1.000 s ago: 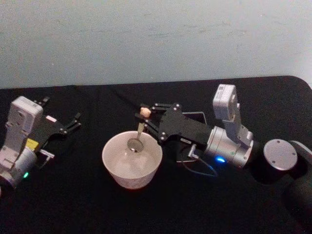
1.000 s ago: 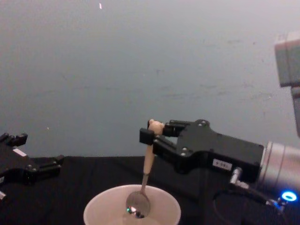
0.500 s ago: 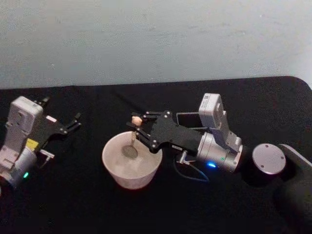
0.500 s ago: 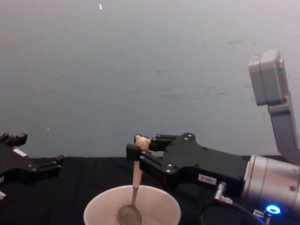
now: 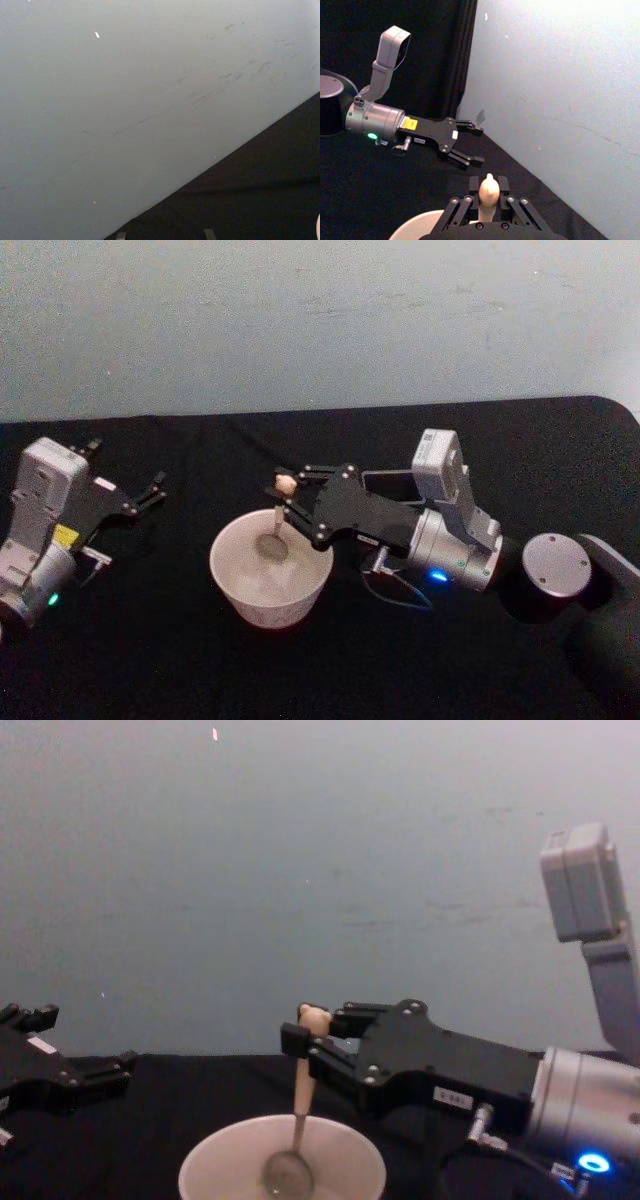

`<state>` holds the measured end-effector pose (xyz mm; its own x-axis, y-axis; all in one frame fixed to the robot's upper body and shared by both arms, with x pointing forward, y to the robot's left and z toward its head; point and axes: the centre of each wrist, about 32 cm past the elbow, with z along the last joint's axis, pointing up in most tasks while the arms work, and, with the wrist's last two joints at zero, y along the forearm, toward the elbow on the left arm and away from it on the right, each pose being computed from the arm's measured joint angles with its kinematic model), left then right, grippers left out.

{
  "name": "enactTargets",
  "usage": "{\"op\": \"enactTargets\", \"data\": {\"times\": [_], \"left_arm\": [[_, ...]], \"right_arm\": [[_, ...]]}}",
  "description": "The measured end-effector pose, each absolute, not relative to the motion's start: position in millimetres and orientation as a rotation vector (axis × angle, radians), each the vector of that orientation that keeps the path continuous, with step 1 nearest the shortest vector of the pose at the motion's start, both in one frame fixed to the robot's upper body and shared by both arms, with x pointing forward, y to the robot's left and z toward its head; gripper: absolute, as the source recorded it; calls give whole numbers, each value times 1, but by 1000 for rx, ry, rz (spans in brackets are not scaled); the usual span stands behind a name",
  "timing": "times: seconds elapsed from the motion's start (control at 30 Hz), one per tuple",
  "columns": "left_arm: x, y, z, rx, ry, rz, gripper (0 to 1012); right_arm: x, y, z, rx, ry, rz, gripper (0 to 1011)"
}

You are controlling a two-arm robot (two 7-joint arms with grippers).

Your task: Pick up the stirring spoon with one hand, stir inside the cup, then place it back in its original position.

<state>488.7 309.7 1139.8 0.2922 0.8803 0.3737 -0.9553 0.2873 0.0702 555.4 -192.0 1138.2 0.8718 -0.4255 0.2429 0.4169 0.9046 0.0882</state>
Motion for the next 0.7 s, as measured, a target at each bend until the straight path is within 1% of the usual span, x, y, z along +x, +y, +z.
{"op": "enactTargets", "data": {"times": [0.23,0.43,0.6,0.7], "left_arm": [[489,310,1140,304,-285,1248,1001],[489,310,1140,305,-285,1248,1001],[489,310,1140,304,-285,1248,1001],[489,310,1140,304,-285,1248,1001]], "right_arm": [[549,-205,1141,29,-264,-455,214],[534,-216,1145,46,-252,-450,214],[524,-217,1146,53,-241,-421,214],[517,-214,1145,55,-228,-387,214]]}}
